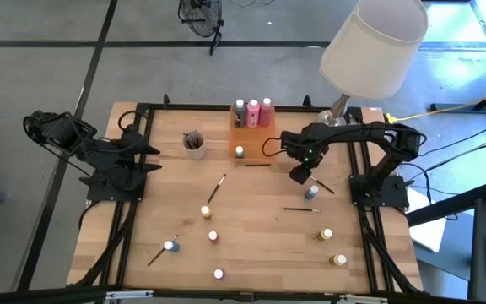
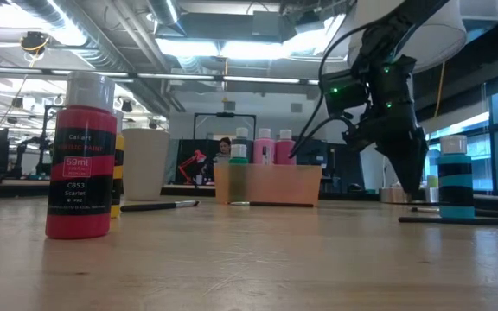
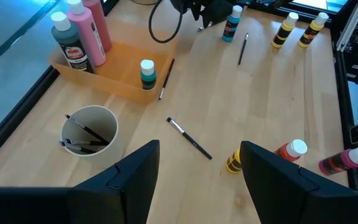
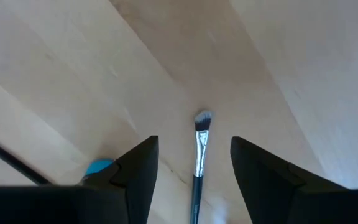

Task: Pick & Place Paint Supplies
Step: Put the black paint brush into the white cup

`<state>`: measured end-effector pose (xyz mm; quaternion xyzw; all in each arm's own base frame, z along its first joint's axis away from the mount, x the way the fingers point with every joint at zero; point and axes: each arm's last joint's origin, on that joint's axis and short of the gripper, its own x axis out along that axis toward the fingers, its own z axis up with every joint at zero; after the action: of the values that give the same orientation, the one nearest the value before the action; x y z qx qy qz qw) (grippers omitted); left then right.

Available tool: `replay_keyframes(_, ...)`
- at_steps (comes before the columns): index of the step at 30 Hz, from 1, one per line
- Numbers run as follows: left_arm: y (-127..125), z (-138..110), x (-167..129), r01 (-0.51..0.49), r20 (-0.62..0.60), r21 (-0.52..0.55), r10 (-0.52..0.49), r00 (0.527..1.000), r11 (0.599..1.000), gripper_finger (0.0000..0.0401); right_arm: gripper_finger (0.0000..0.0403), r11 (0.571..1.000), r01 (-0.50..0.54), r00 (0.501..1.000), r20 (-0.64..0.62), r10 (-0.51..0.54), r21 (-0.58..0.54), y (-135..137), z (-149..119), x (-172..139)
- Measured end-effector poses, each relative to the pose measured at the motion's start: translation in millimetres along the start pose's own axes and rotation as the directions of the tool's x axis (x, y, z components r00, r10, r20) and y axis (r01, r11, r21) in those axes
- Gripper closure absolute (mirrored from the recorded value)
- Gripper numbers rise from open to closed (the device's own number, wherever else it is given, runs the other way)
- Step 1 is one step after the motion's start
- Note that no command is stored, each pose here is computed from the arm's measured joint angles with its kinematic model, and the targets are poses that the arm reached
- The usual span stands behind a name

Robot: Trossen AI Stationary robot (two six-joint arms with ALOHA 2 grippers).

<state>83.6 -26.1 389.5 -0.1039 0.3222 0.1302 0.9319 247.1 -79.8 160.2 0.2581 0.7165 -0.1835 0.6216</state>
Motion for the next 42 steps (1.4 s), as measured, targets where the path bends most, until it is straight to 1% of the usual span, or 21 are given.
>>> replay_keyframes(8,0,0,0,0.000,0.000,0.000,0.000,1.000,1.000,0.0182,0.0199,1.000,0.002,1.000,-0.001,-0.002,-0.015,4,-1,1)
replay_keyframes(14,0,0,0,0.000,-0.001,0.000,0.000,1.000,1.000,0.0182,0.0199,1.000,0.015,0.999,-0.041,-0.014,0.016,0,-11,17)
replay_keyframes(18,0,0,0,0.000,0.000,-0.001,0.000,1.000,1.000,0.0182,0.0199,0.999,0.050,0.999,-0.013,-0.049,0.018,1,-10,19)
replay_keyframes(25,0,0,0,-0.005,0.003,-0.001,0.005,1.000,1.000,0.0182,0.0199,0.999,0.047,0.998,0.036,-0.048,0.014,3,-6,19)
replay_keyframes(35,0,0,0,0.000,0.000,-0.011,0.000,1.000,1.000,0.0182,0.0199,0.999,0.046,0.997,0.062,-0.046,0.002,3,-3,19)
replay_keyframes(42,0,0,0,0.007,-0.005,-0.017,-0.007,1.000,1.000,0.0182,0.0199,0.999,0.045,0.998,0.048,-0.045,0.004,2,-5,21)
